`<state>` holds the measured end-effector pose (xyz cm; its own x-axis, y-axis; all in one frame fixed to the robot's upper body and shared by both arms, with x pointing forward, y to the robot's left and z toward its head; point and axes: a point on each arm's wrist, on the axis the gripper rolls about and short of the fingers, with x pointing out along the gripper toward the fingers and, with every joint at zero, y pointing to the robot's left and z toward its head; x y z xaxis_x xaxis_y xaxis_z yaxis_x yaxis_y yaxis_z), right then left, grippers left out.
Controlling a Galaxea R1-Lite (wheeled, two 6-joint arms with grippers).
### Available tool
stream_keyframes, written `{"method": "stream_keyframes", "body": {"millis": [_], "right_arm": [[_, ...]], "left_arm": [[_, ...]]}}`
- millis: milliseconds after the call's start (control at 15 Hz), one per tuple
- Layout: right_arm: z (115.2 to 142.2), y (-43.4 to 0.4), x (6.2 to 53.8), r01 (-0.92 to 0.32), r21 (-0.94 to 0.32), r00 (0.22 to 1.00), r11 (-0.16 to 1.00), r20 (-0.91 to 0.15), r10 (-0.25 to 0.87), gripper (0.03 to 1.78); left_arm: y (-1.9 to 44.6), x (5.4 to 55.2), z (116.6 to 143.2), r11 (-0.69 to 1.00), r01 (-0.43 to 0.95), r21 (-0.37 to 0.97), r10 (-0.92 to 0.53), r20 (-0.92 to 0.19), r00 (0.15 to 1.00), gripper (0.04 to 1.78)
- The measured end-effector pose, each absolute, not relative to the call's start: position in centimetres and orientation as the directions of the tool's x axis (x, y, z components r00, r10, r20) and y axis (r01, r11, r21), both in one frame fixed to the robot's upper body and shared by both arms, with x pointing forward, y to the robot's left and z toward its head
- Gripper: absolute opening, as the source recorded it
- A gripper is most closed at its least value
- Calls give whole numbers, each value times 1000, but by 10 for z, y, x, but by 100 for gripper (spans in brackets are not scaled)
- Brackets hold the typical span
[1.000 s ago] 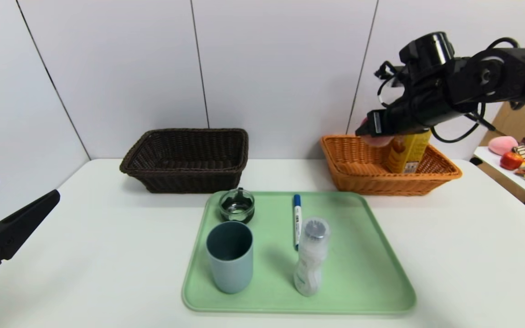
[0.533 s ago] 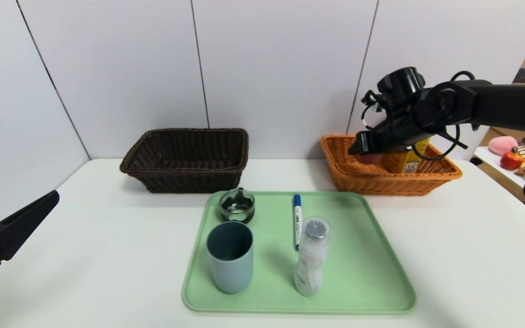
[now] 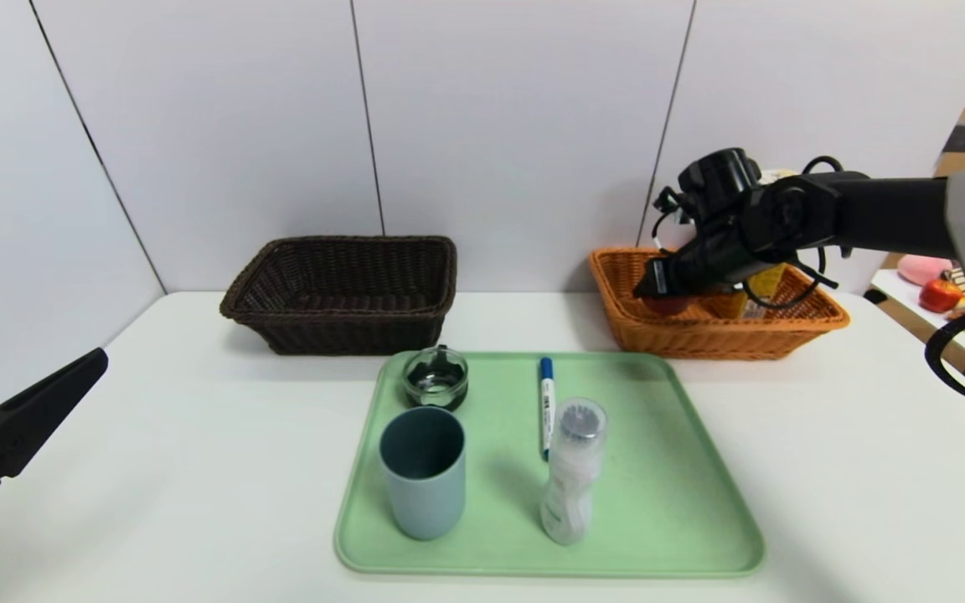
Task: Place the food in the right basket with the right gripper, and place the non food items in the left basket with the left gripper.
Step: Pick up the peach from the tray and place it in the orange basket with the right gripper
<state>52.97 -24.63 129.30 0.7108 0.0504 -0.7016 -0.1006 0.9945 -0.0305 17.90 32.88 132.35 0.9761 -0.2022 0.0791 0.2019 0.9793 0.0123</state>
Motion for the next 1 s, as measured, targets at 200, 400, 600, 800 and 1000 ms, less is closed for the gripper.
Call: {"method": "stream_keyframes", "body": {"millis": [200,400,600,800,1000], "right_arm": [[1288,-246,531,-95,-37,702,995,-711,41,119],[1287,-246,534,-63,-54,726,997,-687,9,119],[1285,-246,535,-57,-53,750,997,-661,8,119],[1285,-247,531,-59,-55,742,997,-670,7,119],[1286,-247,530,-59,-55,739,997,-674,7,132]], "left_arm": [[329,179,1323,979,202,2,-202,81,976,169],[329,178,1324,979,204,-2,-203,82,976,169],[329,178,1324,979,204,-1,-203,85,976,169],[329,177,1324,978,207,0,-206,86,975,169],[329,177,1324,979,205,1,-205,86,975,169]]}}
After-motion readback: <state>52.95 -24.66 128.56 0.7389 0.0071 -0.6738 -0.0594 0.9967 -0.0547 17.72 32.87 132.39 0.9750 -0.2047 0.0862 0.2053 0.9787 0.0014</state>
